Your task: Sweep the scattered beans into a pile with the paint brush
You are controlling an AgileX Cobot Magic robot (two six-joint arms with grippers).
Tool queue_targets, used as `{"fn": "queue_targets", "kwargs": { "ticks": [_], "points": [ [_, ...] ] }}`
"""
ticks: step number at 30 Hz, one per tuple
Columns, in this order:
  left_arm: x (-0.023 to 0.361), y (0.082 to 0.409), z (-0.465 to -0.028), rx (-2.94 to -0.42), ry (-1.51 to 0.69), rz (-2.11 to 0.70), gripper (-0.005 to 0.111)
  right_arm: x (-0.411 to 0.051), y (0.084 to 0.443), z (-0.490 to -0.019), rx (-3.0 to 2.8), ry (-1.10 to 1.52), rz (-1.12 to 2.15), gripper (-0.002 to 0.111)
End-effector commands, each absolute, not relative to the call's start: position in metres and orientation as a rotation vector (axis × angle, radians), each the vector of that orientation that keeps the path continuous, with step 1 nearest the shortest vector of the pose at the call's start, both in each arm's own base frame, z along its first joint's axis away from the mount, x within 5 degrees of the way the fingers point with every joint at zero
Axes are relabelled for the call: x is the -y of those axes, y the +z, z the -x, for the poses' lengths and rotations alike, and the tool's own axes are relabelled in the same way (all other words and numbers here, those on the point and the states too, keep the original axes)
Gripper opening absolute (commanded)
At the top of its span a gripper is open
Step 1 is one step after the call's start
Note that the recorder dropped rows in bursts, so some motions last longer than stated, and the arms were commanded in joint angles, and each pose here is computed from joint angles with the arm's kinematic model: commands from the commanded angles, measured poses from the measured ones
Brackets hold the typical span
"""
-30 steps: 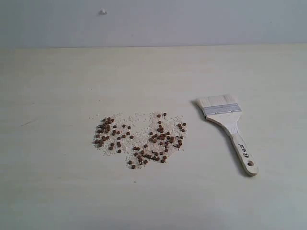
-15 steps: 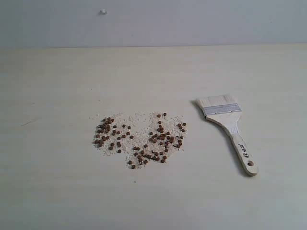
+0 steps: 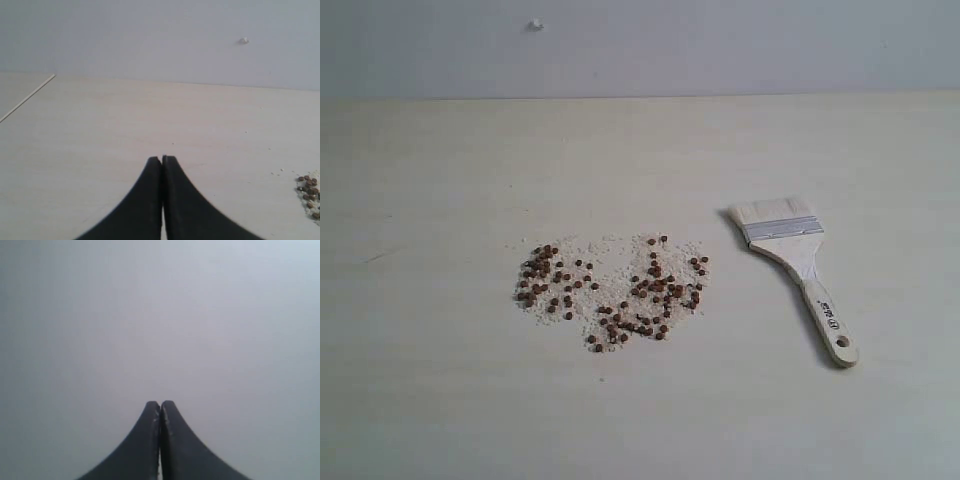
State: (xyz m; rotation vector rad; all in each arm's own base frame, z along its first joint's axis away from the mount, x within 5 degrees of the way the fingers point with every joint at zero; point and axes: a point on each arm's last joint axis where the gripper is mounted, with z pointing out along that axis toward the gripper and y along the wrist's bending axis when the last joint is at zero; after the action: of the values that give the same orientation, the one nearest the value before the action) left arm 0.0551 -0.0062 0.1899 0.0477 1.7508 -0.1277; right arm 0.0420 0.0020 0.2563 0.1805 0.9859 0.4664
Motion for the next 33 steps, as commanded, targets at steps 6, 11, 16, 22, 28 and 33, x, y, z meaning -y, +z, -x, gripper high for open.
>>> {"fn": "queue_targets", "kwargs": {
  "ticks": [6,11,16,22,28,33],
  "points": [
    [0.006,0.19,-0.055,-1.736,-0.129,-0.048,0.0,-0.002,0.299,-0.037,-0.971,0.518,-0.198,0.0],
    [0.006,0.19,-0.055,-1.736,-0.129,-0.048,0.0,-0.01,0.328,-0.095,-1.48,0.375,-0.189,0.0],
    [0.006,0.19,-0.055,-1.736,-0.129,-0.048,0.0,-0.021,0.359,-0.179,-1.95,0.19,-0.034,0.0],
    [0.006,0.19,-0.055,-1.736,-0.129,-0.048,0.0,-0.037,0.312,-0.282,-2.797,0.131,0.184,0.0],
    [0.006,0.19,-0.055,-1.736,-0.129,-0.048,0.0,-0.056,0.235,-0.309,-3.072,-0.025,0.231,0.0],
    [0.006,0.19,-0.055,-1.736,-0.129,-0.048,0.0,-0.094,0.198,-0.316,-3.072,-0.023,0.347,0.0]
  ]
}}
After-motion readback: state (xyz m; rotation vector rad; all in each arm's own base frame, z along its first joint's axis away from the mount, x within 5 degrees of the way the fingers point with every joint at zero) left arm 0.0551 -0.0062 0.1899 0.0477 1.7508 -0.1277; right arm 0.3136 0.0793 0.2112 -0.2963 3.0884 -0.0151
